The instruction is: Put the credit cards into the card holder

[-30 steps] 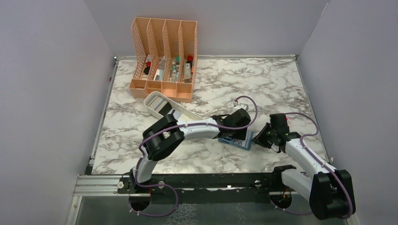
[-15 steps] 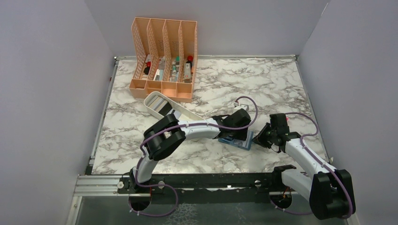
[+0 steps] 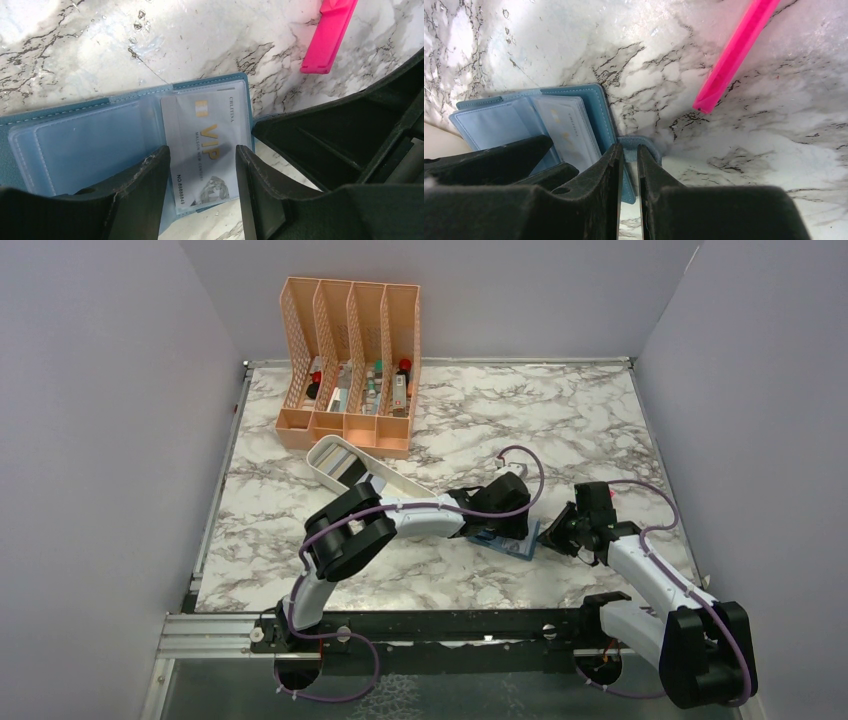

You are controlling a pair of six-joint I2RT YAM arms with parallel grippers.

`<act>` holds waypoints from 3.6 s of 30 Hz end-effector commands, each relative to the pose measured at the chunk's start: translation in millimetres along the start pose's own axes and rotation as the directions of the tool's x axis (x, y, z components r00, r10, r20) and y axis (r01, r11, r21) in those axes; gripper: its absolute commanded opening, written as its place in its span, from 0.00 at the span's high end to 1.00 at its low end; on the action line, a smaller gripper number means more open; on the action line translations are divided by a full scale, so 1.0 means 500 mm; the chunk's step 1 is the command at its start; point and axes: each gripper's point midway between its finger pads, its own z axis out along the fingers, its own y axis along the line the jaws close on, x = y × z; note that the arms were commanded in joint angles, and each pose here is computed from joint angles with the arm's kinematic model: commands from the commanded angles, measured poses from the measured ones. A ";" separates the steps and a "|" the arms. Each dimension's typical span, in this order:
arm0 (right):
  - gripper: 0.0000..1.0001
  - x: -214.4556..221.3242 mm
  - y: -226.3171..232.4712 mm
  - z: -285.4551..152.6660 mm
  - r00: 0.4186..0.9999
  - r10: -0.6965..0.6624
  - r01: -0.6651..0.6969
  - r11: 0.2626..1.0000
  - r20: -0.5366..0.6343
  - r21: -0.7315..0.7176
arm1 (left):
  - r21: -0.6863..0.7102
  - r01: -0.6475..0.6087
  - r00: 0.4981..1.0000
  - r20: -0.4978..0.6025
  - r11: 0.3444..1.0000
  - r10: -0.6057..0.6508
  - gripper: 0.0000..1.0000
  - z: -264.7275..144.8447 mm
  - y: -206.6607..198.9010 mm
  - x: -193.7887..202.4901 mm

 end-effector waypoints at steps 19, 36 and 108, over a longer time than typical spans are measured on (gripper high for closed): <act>0.78 -0.003 0.011 0.004 1.000 -0.007 0.007 1.000 -0.006 -0.015 | -0.045 -0.055 0.997 0.044 0.997 0.057 0.43 -0.032 -0.001 -0.039; 0.78 0.007 0.003 0.021 1.000 -0.004 0.004 1.000 -0.016 -0.014 | 0.182 0.016 1.000 0.002 0.983 -0.017 0.42 -0.020 -0.105 -0.005; 0.61 -0.067 0.282 -0.277 0.881 -0.355 0.473 0.679 0.313 -0.561 | -0.687 -0.324 0.944 -0.193 0.650 0.267 0.23 -0.466 0.699 -0.220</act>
